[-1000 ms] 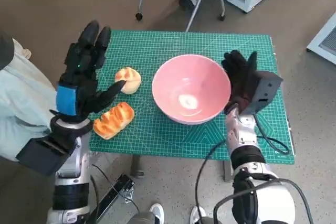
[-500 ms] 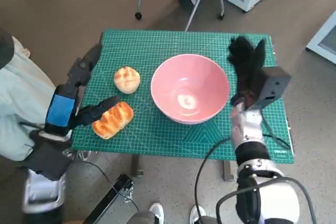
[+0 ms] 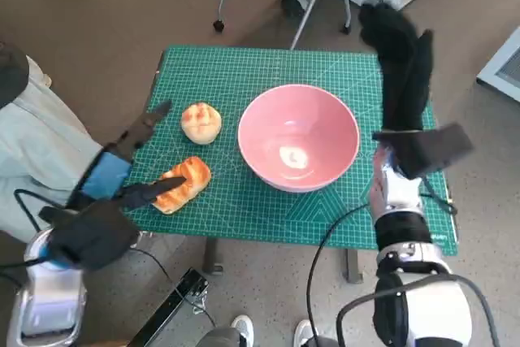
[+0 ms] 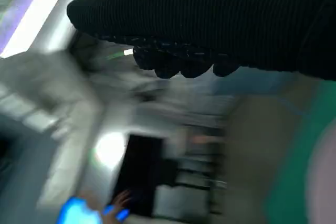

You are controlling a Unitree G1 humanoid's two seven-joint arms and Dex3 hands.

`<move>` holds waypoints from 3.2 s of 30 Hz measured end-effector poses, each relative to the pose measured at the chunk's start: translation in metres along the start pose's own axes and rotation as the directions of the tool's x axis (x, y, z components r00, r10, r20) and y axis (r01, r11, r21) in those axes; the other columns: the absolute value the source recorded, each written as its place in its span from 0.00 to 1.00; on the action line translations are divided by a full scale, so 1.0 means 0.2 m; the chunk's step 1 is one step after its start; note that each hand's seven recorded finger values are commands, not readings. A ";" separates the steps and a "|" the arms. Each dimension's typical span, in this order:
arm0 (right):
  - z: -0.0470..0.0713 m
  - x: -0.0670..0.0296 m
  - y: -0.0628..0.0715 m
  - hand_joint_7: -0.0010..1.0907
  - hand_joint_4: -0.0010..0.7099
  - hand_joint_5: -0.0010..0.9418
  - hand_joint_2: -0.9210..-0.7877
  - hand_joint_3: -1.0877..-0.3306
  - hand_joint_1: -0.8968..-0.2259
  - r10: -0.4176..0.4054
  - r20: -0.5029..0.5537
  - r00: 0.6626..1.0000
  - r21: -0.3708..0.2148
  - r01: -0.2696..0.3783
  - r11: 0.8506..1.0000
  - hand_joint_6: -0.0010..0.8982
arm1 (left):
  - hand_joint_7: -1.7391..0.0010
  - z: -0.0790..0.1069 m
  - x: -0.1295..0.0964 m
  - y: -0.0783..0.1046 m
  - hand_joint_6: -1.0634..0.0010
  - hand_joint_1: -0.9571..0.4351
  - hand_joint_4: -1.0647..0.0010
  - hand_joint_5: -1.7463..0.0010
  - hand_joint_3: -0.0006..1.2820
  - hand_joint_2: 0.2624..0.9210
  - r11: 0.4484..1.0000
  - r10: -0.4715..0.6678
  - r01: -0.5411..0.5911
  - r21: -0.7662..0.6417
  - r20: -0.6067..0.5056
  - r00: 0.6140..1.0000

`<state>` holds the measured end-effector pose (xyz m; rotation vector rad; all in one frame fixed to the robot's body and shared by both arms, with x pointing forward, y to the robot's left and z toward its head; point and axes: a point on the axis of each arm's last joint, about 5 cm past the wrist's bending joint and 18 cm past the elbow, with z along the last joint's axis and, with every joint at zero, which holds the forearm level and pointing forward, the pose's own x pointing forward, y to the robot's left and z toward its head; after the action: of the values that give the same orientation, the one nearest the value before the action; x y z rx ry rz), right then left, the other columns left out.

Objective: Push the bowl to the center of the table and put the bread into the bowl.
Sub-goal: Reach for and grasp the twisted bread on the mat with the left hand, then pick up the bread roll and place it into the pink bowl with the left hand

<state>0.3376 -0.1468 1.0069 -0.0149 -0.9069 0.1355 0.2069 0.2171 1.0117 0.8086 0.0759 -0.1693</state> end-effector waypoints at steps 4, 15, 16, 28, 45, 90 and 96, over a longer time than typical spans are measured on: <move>0.04 0.012 0.00 0.69 0.51 0.02 0.00 0.33 0.53 0.063 0.119 0.991 -0.028 -0.060 0.998 0.08 | 0.97 0.02 0.03 -0.04 0.79 0.36 0.89 0.99 0.00 0.86 0.999 -0.018 0.022 0.044 -0.095 0.995; 0.05 -0.012 0.01 0.72 0.49 0.01 0.00 0.36 0.53 0.100 0.174 0.980 -0.016 -0.099 0.995 0.08 | 0.98 0.05 0.16 -0.18 0.77 0.33 0.85 0.99 0.00 0.88 0.988 0.010 0.028 0.154 -0.238 0.971; 0.05 -0.013 0.01 0.73 0.49 0.01 0.00 0.36 0.53 0.099 0.175 0.979 -0.013 -0.098 0.995 0.08 | 0.98 0.05 0.17 -0.19 0.77 0.33 0.84 0.99 0.00 0.88 0.987 0.010 0.032 0.160 -0.253 0.967; 0.05 -0.031 0.02 0.75 0.49 0.01 0.00 0.43 0.49 0.100 0.170 0.980 0.017 -0.104 0.994 0.07 | 0.96 -0.01 0.31 -0.29 0.66 0.42 0.68 0.95 0.00 0.88 0.983 -0.006 0.077 0.166 -0.395 0.919; 0.04 -0.046 0.02 0.75 0.50 0.01 0.00 0.44 0.50 0.091 0.166 0.982 0.019 -0.095 0.995 0.06 | 0.37 -0.02 0.28 -0.20 0.33 0.69 0.30 0.31 0.38 0.60 0.974 0.137 -0.089 0.207 -0.235 0.962; 0.05 -0.062 -0.01 0.72 0.52 0.01 0.00 0.42 0.45 0.072 0.184 0.980 -0.043 -0.065 0.997 0.06 | 0.33 0.49 0.54 -0.13 0.41 0.69 0.31 0.36 0.04 1.00 0.940 0.069 -0.284 0.189 0.710 0.701; 0.04 -0.073 -0.01 0.71 0.52 0.01 0.00 0.43 0.45 0.069 0.177 0.982 -0.045 -0.062 0.997 0.06 | 0.42 0.44 0.64 -0.18 0.74 0.64 0.65 0.49 0.16 0.95 0.946 -0.066 -0.162 0.282 0.654 0.754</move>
<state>0.3221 -0.1518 1.0012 -0.0704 -1.0890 0.1828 0.3268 0.1136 1.0301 1.0387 -0.6655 -0.4198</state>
